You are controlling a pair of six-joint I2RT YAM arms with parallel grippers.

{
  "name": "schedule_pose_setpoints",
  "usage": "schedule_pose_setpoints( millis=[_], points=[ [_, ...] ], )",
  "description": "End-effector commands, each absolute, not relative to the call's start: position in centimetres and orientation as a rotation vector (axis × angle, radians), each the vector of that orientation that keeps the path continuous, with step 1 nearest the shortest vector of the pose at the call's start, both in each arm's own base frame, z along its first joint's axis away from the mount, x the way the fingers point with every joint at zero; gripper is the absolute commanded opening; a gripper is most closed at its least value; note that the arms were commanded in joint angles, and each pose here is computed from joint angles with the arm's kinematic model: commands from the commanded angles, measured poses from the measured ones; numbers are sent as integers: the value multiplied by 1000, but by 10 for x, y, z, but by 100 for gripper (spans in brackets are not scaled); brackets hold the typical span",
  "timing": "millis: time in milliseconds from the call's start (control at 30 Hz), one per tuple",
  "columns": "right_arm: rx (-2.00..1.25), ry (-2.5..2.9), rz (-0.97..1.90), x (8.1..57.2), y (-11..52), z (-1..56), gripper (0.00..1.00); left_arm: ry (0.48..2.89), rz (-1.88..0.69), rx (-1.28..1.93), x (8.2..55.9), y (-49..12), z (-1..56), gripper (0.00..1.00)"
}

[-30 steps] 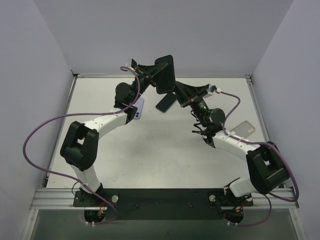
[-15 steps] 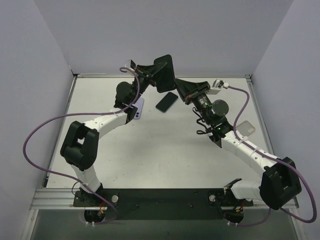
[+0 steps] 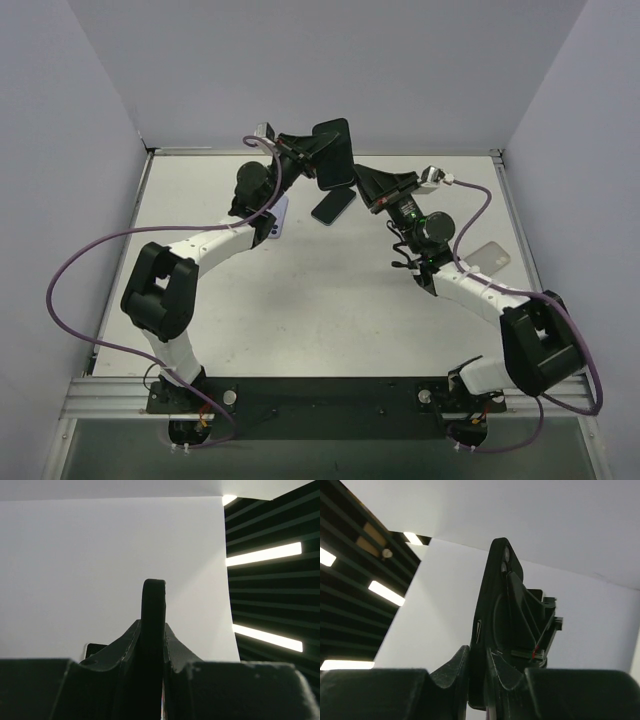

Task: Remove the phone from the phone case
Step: Remove the phone case from the phone.

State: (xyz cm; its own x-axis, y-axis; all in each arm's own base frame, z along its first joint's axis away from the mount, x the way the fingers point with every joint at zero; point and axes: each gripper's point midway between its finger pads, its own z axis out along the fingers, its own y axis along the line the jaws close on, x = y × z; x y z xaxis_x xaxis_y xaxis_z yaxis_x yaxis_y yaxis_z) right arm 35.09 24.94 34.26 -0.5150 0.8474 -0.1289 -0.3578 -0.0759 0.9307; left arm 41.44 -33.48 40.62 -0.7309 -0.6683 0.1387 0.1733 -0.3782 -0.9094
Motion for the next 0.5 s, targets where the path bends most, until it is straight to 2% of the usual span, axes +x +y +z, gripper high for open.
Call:
schedule_pose_setpoints(
  millis=[0, 200, 467],
  points=[
    [725, 1991, 1750, 312, 312, 158, 0, 431, -2788, 126, 194, -245, 609, 0],
    [874, 1761, 2108, 317, 331, 180, 0, 420, -2788, 145, 191, -243, 612, 0],
    [841, 1834, 1984, 312, 324, 171, 0, 432, -2789, 137, 191, -244, 610, 0]
  ],
)
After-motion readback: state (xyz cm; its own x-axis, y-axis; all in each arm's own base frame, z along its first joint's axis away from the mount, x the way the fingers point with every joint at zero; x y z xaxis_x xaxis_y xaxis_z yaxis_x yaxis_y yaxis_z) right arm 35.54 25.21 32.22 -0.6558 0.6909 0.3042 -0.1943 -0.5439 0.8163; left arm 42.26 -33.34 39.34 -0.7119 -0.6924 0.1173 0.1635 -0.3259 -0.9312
